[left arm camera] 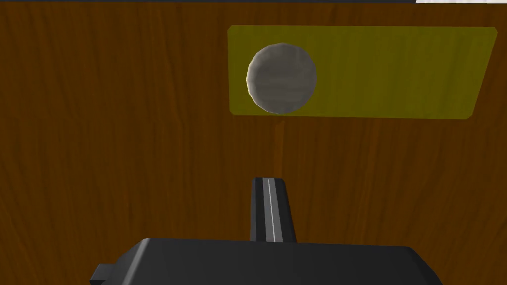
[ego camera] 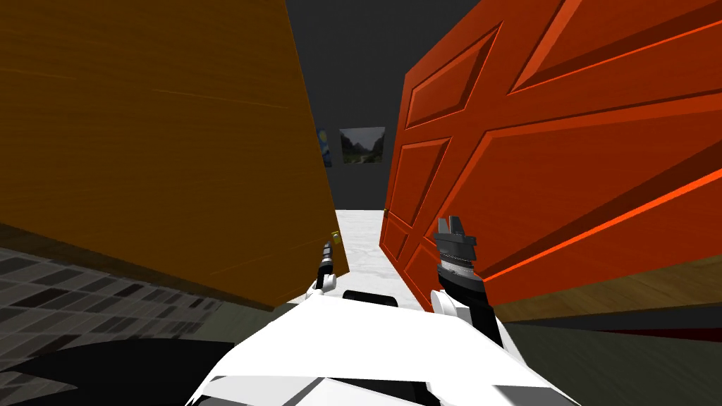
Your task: Push the door open
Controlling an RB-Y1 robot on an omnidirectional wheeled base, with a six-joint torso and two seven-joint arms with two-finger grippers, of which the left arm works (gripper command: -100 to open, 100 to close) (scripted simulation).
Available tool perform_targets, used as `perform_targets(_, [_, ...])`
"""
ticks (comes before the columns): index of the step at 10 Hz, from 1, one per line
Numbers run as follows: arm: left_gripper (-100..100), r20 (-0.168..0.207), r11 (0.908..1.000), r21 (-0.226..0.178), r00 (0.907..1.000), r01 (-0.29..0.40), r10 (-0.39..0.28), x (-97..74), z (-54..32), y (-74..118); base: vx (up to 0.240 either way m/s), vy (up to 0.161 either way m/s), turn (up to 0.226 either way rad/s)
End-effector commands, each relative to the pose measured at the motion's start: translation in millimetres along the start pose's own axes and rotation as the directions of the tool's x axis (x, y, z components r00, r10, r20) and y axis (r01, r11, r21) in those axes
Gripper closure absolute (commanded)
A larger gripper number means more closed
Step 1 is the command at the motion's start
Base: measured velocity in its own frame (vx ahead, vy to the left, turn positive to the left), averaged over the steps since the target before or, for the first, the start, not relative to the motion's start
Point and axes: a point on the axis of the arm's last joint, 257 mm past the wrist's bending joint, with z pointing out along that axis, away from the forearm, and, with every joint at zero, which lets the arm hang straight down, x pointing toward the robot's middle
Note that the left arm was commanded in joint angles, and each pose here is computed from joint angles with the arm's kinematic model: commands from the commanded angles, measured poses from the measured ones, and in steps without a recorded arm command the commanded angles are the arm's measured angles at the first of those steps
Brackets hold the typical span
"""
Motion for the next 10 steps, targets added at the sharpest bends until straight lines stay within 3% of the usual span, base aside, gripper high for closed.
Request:
perform_targets(1, [-100, 0.017, 1.0, -0.009, 0.9999, 0.003, -0.003, -2.8, 0.4, 2.1, -0.092, -0.198, 0.091])
perform_targets(5, [-100, 0.065, 0.9978, -0.048, 0.997, 0.047, -0.043, 6.5, -4.1, 10.8, -0.118, -0.194, 0.114])
perform_targets(6, [-100, 0.058, 0.9985, -0.041, 0.9977, 0.038, -0.035, 3.1, -2.9, 9.6, -0.062, -0.083, 0.025])
perform_targets(7, [-100, 0.064, 0.9994, -0.031, 0.9979, 0.012, -0.01, -8.6, 0.1, 7.2, 0.074, 0.029, -0.019])
perform_targets(10, [-100, 0.069, 0.9997, -0.024, 0.9976, -0.004, 0.006, -14.4, 0.9, 5.3, 0.149, 0.094, -0.017])
